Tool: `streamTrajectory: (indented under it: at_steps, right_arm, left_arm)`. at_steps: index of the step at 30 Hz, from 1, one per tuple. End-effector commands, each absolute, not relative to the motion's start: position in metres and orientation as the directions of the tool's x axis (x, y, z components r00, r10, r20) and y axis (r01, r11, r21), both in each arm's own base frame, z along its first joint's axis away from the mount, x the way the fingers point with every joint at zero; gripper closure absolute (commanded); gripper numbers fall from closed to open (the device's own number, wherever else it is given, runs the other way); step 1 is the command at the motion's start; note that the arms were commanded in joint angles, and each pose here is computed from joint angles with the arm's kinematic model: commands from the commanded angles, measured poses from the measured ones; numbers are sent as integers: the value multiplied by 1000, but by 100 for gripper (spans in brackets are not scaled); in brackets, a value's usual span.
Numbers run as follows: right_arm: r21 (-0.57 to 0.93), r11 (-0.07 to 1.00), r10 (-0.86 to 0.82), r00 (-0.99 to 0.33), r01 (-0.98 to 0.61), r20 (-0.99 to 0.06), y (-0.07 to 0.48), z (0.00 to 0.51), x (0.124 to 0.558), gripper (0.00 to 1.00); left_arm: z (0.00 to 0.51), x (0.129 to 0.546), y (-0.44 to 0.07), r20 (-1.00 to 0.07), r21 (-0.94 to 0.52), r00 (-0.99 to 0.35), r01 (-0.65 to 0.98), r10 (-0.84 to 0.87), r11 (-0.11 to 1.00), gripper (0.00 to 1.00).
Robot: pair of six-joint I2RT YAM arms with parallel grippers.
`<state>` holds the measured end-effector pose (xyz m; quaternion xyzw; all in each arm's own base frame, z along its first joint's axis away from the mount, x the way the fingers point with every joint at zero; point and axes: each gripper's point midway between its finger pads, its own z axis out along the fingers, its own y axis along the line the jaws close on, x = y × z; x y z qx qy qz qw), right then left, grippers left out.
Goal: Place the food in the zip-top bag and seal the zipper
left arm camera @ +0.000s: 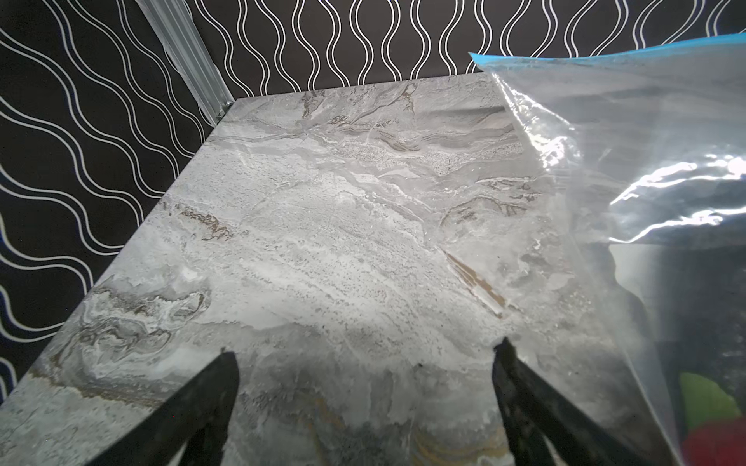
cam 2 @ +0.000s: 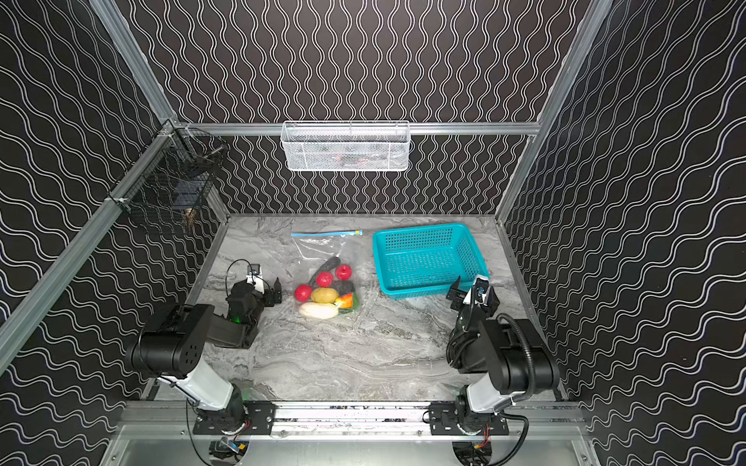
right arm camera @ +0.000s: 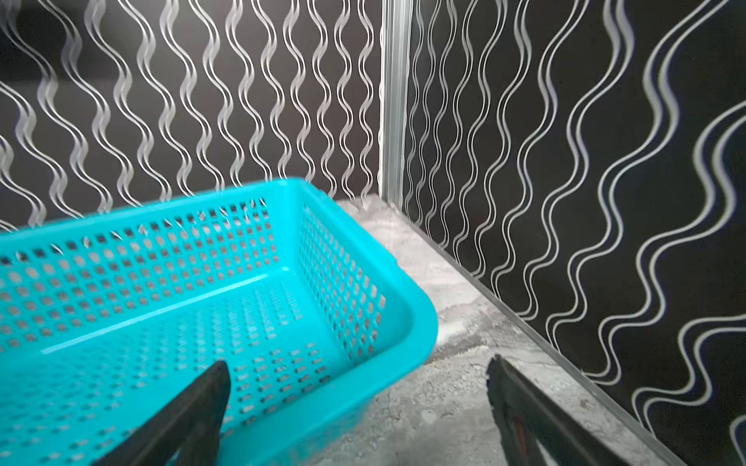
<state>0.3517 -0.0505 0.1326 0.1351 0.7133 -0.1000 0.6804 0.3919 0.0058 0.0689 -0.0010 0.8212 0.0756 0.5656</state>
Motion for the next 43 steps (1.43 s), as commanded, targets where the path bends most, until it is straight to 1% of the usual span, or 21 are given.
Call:
streamTrajectory:
  at_steps: [1,3,6,10,43]
  right_arm:
    - [58,974,97,-169,217,-981,-33,115,376,1]
    - [97,983,121,-150,159,-981,-34,118,380,1]
    - [92,982,118,-161,165,-980,-37,116,379,1]
    - [82,980,109,-142,182,-984,-39,120,377,1]
    - [80,982,106,-147,170,-983,-37,119,379,1]
  left_arm:
    - [77,395,7,-941,126,-328,-98,87,987,1]
    - [78,396,6,-941,127,-325,-97,89,987,1]
    - [78,397,6,-941,130,-326,-95,92,987,1]
    - [78,396,6,-940,129,-328,-97,91,987,1]
    - [78,396,6,-941,130,-326,-97,92,987,1]
